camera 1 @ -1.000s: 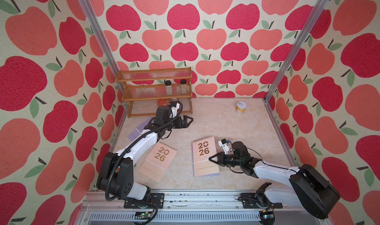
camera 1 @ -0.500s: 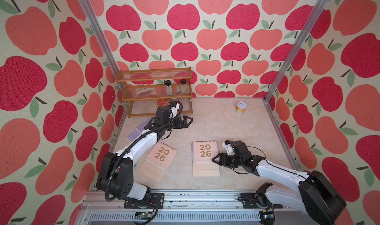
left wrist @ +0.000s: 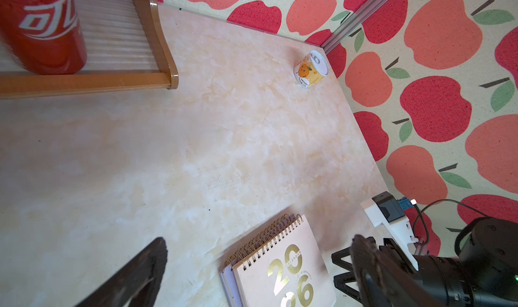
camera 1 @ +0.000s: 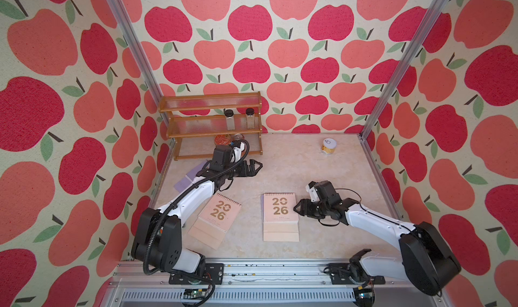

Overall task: Stack the calendars
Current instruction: Adjust the calendar at the calendar.

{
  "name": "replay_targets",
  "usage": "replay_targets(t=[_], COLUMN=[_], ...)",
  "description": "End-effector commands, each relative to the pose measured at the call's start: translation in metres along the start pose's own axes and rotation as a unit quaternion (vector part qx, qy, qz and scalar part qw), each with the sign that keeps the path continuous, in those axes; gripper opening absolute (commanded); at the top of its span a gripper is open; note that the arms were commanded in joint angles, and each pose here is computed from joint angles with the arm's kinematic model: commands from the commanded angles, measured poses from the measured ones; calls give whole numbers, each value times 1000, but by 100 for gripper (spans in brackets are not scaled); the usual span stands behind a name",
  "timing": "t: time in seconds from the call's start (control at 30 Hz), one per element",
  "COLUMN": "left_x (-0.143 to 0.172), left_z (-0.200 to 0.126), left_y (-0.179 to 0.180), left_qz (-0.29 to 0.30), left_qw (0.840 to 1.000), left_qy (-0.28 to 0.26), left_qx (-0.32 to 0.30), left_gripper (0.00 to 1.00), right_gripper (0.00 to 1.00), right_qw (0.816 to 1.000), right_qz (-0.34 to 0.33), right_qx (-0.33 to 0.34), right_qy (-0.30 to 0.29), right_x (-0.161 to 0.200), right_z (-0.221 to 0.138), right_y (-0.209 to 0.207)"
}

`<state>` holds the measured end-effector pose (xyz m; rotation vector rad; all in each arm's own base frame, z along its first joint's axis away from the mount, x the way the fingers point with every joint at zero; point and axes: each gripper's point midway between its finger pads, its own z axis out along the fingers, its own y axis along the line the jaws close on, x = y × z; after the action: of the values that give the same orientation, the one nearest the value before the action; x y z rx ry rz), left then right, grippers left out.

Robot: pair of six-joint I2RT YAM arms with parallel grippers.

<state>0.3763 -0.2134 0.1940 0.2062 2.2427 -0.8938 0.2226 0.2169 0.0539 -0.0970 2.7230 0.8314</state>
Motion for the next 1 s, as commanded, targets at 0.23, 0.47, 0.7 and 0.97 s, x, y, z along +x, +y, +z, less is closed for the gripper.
replay_targets(t=[0.23,0.47,0.7,0.97], left_x=[-1,0,1,2], left_z=[-5,-2,1,2], left_y=[5,7,9,10], left_qz=[7,6,4,2], left_qw=[1000,1000,1000,1000], left_qy=[1,5,9,11], left_qx=[-15,-16,-13,-9], left_gripper=[100,100,100,100], right_gripper=[60,60,60,59], right_qw=[999,999,998,998], right_qz=[-39,-44,-48,-57], right_qx=[-11,-18,-25,-33], right_qy=[8,11,15,17], right_x=[-26,-33,-35,-39], right_z=[17,21,25,27], right_y=[15,21,28,37])
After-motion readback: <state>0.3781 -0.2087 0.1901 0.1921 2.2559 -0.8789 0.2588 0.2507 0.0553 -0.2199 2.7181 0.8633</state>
